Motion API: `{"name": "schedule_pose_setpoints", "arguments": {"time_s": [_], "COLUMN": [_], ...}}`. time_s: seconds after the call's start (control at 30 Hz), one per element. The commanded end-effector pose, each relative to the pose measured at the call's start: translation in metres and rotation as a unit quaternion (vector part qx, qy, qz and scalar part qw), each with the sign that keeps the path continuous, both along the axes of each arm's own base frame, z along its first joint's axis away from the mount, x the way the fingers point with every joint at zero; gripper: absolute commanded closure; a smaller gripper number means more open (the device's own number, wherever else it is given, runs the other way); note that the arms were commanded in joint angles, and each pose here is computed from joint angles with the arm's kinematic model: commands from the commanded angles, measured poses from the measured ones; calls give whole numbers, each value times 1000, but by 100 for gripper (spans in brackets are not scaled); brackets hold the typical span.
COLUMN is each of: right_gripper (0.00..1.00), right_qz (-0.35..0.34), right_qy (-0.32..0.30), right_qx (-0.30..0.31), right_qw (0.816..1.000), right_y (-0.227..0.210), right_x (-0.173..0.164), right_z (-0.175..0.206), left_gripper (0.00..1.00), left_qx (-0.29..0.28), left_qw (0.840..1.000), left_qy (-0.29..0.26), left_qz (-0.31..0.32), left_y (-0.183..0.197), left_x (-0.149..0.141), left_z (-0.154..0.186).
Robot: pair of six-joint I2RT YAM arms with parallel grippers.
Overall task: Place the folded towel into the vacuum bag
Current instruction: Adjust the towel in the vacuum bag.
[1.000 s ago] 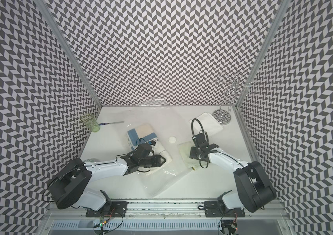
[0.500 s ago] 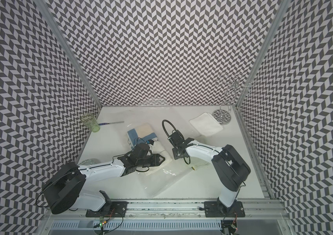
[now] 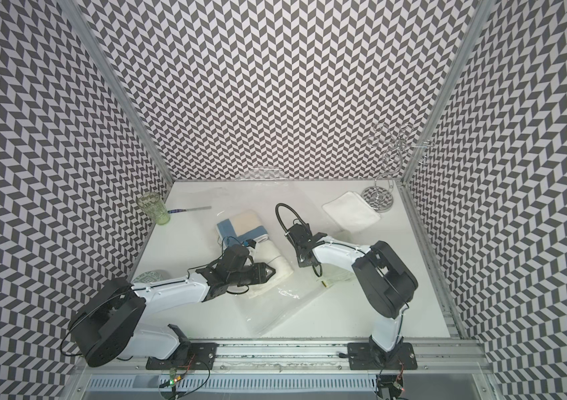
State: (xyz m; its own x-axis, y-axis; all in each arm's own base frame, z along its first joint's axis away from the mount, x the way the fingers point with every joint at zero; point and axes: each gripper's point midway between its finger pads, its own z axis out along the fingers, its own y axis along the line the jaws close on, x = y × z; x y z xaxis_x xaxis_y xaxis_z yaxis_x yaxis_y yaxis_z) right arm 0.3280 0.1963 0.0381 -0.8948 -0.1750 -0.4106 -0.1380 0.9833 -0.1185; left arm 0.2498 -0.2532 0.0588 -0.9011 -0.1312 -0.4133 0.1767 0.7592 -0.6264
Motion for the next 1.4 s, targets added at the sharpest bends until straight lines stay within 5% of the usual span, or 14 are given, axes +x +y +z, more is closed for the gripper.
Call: {"name": "schedule_pose_setpoints", "arguments": {"time_s": [0.0, 0.13, 0.3, 0.5, 0.63, 0.7, 0.8, 0.9, 1.1, 1.37], "right_gripper": [87, 91, 95, 96, 84, 59, 38, 33, 33, 30], "right_qz": [5, 33, 48, -8, 3, 47, 90, 63, -68, -79], "right_qy": [-2, 42, 94, 65, 81, 90, 81, 54, 31, 52], "right_qx": [44, 125, 270, 377, 375, 370, 355, 346, 293, 287], "right_qw": [999, 991, 957, 924, 923, 923, 927, 935, 953, 953], "right_y": [-2, 17, 73, 113, 119, 119, 99, 54, -57, -64], "right_x": [-5, -34, -71, -41, -35, -42, -50, -45, -28, -21], "right_z": [23, 38, 56, 75, 62, 66, 87, 103, 64, 28], "left_gripper": [53, 53, 53, 53, 54, 54, 55, 56, 57, 66], "left_qx": [-3, 28, 48, 45, 35, 27, 15, 6, -40, -56], "left_qw": [1000, 999, 998, 999, 999, 999, 999, 998, 992, 982], "left_qy": [10, 31, 23, -14, -27, -33, -46, -63, -75, -38], "left_qz": [7, 17, 26, 24, 19, 15, 14, 4, -90, -174], "left_y": [12, 24, 29, 24, 23, 21, 19, 8, -75, -158], "left_x": [4, 7, 19, 35, 33, 32, 32, 31, 9, 1], "left_z": [-11, -26, -23, 7, 28, 42, 64, 88, 122, 83]}}
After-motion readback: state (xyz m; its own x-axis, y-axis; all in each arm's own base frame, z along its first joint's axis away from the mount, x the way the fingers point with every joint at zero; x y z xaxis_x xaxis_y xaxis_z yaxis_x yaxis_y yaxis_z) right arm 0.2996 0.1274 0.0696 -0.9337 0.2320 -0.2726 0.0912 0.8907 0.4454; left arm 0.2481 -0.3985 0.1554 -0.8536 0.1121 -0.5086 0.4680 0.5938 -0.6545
